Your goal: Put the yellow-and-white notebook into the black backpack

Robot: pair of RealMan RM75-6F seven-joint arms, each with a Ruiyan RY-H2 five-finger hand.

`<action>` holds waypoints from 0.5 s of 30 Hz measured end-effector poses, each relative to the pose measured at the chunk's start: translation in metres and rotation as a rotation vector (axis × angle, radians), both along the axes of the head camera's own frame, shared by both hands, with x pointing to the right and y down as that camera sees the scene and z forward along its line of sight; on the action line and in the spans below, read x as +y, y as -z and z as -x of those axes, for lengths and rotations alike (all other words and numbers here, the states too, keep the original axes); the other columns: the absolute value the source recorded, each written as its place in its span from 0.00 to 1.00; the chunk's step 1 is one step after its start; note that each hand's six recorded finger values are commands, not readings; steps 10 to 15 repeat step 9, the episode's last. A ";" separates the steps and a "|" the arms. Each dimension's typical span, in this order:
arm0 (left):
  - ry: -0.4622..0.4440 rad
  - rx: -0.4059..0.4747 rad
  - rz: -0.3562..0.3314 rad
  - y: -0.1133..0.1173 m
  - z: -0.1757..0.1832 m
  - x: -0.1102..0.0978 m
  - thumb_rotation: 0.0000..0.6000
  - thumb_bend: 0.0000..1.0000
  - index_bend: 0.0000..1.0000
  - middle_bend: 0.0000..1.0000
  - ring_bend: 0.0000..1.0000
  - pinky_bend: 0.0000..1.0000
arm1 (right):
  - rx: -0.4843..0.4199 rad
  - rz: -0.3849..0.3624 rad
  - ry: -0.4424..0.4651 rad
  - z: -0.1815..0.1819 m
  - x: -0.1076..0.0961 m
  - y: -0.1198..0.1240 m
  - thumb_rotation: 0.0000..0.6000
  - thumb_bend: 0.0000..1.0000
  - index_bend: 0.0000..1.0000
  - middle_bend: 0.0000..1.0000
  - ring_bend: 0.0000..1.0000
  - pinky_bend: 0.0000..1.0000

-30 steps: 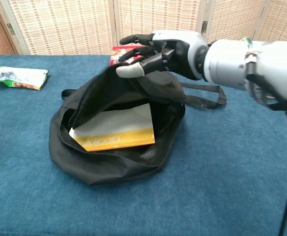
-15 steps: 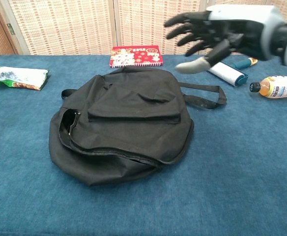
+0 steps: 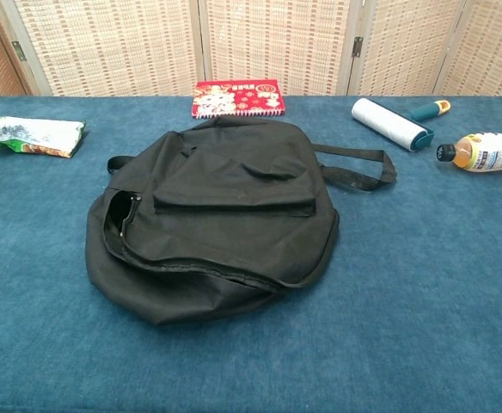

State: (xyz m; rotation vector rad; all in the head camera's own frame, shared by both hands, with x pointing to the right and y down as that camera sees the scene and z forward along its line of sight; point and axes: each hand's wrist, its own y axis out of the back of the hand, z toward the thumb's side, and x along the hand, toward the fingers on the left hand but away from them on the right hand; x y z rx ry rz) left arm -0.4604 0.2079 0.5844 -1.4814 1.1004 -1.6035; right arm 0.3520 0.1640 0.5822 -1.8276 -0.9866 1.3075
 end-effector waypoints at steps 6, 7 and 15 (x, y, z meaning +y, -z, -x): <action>-0.011 0.000 -0.034 0.019 0.002 0.019 1.00 0.01 0.23 0.32 0.27 0.20 | 0.047 -0.081 -0.096 -0.051 0.027 0.016 0.90 0.29 0.00 0.05 0.00 0.11; -0.012 0.005 -0.039 0.022 0.002 0.022 1.00 0.01 0.23 0.32 0.27 0.20 | 0.047 -0.084 -0.113 -0.057 0.032 0.017 0.90 0.29 0.00 0.06 0.00 0.11; -0.011 0.015 -0.046 0.029 0.001 0.029 1.00 0.01 0.23 0.32 0.27 0.20 | 0.046 -0.086 -0.145 -0.070 0.043 0.020 0.89 0.29 0.00 0.06 0.00 0.11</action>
